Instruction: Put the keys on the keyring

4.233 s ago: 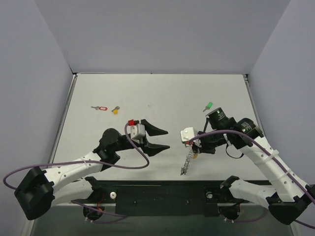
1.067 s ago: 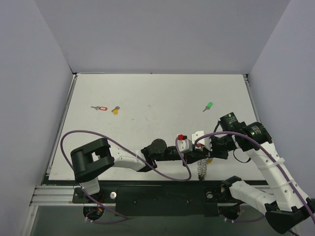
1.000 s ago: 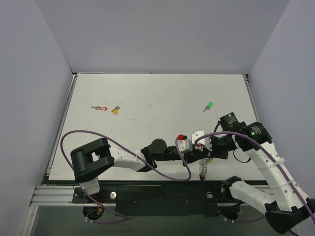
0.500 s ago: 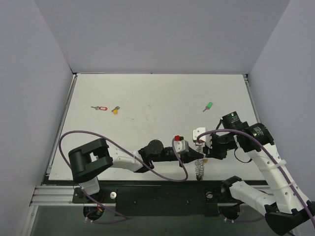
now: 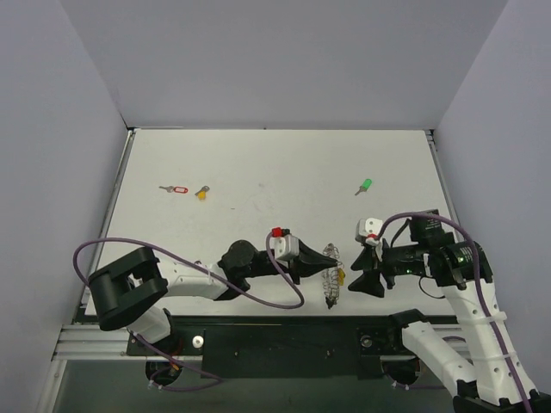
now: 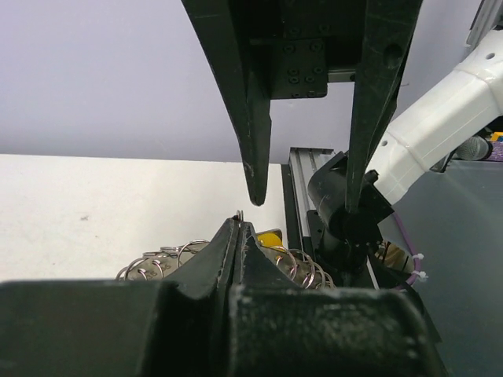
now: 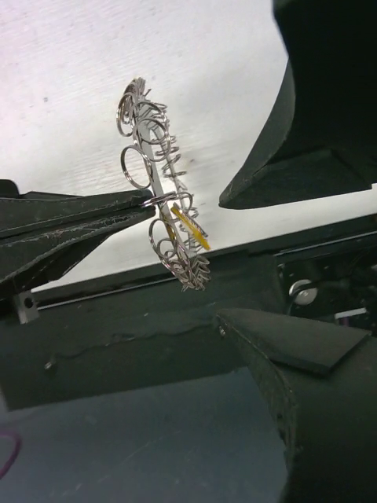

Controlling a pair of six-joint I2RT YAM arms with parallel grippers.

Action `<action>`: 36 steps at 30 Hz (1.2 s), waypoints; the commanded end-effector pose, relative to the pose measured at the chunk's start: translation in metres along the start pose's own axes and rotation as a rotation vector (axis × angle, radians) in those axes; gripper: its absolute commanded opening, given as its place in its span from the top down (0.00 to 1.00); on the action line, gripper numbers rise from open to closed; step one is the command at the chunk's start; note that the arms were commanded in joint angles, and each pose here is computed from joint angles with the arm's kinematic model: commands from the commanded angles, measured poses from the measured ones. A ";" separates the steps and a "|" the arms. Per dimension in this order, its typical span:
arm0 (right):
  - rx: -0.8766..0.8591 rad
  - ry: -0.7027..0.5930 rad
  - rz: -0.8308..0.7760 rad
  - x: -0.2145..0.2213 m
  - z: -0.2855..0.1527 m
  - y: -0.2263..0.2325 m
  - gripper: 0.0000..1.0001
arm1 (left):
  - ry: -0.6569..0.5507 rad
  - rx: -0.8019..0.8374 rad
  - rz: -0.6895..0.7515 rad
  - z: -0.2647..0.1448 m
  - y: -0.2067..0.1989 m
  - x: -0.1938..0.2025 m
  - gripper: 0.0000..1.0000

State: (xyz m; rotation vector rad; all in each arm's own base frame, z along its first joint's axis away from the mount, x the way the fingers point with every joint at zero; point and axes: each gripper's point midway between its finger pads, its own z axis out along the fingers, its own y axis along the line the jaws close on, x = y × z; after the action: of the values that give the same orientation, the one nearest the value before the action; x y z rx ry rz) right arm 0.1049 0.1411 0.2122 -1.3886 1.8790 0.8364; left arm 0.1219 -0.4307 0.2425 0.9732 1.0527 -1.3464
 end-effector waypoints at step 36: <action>-0.178 -0.306 0.138 -0.057 0.046 -0.033 0.58 | -0.366 0.127 0.042 -0.046 0.000 -0.129 1.00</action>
State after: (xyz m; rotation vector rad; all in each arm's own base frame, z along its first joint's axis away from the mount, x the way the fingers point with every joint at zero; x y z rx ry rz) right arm 0.1563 0.1960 0.2243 -1.1041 1.7758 1.2343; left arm 0.1491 -0.3790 0.2510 0.8587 1.1701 -1.5054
